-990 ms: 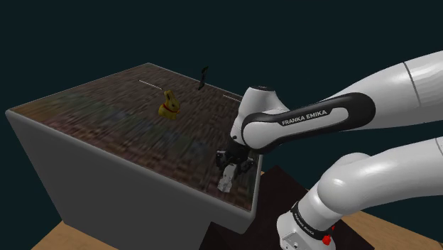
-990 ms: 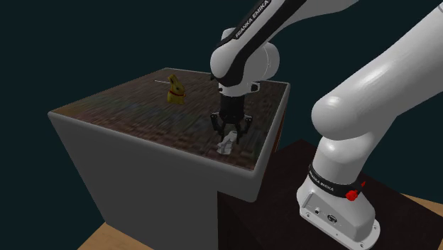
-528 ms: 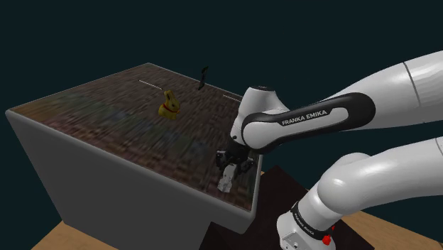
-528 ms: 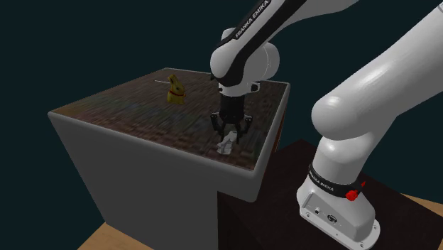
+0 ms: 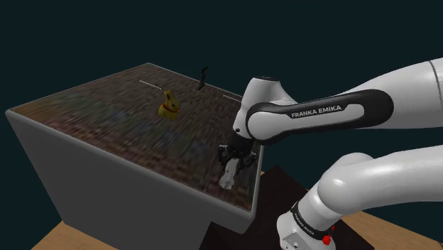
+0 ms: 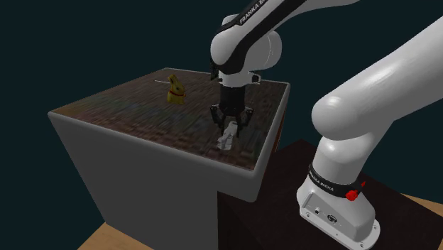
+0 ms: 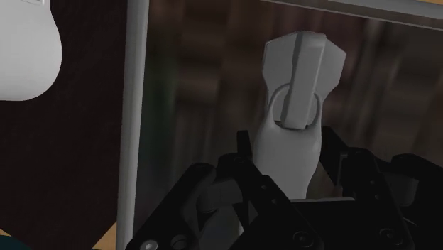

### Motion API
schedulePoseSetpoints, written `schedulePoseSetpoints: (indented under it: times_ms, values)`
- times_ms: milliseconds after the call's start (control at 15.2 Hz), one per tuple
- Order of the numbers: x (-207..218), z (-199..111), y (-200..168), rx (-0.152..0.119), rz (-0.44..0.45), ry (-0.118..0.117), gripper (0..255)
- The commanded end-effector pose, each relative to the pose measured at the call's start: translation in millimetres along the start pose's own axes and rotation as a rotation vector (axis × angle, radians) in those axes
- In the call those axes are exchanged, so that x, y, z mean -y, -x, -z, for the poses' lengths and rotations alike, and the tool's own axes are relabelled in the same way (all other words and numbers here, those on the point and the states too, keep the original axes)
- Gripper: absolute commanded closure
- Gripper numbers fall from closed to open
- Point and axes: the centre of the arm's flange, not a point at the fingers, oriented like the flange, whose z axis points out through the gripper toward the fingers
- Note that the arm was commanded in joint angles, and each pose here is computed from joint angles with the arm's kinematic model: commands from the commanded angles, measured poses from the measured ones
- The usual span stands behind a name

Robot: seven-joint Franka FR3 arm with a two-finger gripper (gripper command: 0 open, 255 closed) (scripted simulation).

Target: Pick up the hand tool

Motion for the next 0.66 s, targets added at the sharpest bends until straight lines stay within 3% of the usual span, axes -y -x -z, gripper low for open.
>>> schedulePoseSetpoints:
  times_ms: [0, 594]
  values:
    - [0, 12, 1, 0.0, 0.0, 0.001, 255]
    - [1, 50, 5, 0.0, 0.0, 0.001, 255]
